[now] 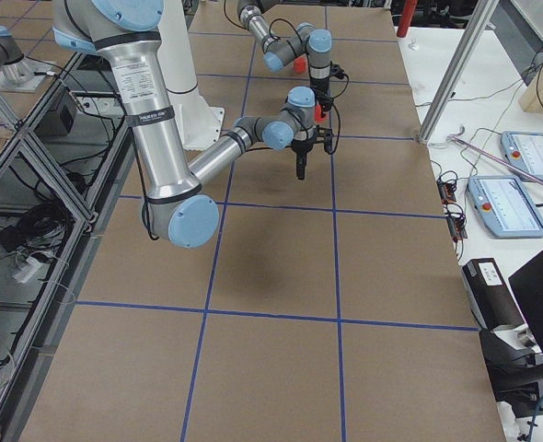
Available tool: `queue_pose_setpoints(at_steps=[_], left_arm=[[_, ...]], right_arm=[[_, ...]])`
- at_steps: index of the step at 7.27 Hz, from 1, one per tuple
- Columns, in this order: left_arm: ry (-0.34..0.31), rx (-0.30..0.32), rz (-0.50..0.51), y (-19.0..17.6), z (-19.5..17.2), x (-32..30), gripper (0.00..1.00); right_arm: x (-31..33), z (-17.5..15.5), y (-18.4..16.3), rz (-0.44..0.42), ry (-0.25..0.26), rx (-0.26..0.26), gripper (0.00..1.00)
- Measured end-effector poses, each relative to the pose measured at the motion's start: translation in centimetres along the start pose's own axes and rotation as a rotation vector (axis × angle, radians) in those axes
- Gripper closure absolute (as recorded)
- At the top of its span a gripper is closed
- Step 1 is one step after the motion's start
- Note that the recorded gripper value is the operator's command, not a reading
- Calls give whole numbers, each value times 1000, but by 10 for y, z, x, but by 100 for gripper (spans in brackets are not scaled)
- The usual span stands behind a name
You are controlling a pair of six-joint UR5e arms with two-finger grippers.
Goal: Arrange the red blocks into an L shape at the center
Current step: 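Carry the cube with the left gripper and set it beyond the center cube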
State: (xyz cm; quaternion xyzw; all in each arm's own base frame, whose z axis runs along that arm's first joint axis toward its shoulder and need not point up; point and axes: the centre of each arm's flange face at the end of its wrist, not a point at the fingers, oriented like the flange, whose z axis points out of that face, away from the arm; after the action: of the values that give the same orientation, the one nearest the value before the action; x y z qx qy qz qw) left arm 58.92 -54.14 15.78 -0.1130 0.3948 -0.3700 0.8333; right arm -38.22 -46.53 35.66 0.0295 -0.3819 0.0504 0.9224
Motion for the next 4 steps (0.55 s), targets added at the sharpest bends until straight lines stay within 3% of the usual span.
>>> queue_pose_setpoints(at_steps=[4], left_arm=[[-23, -7, -204, 24, 9, 14, 100]], right_arm=[[0, -1, 1, 0, -2, 1, 0]])
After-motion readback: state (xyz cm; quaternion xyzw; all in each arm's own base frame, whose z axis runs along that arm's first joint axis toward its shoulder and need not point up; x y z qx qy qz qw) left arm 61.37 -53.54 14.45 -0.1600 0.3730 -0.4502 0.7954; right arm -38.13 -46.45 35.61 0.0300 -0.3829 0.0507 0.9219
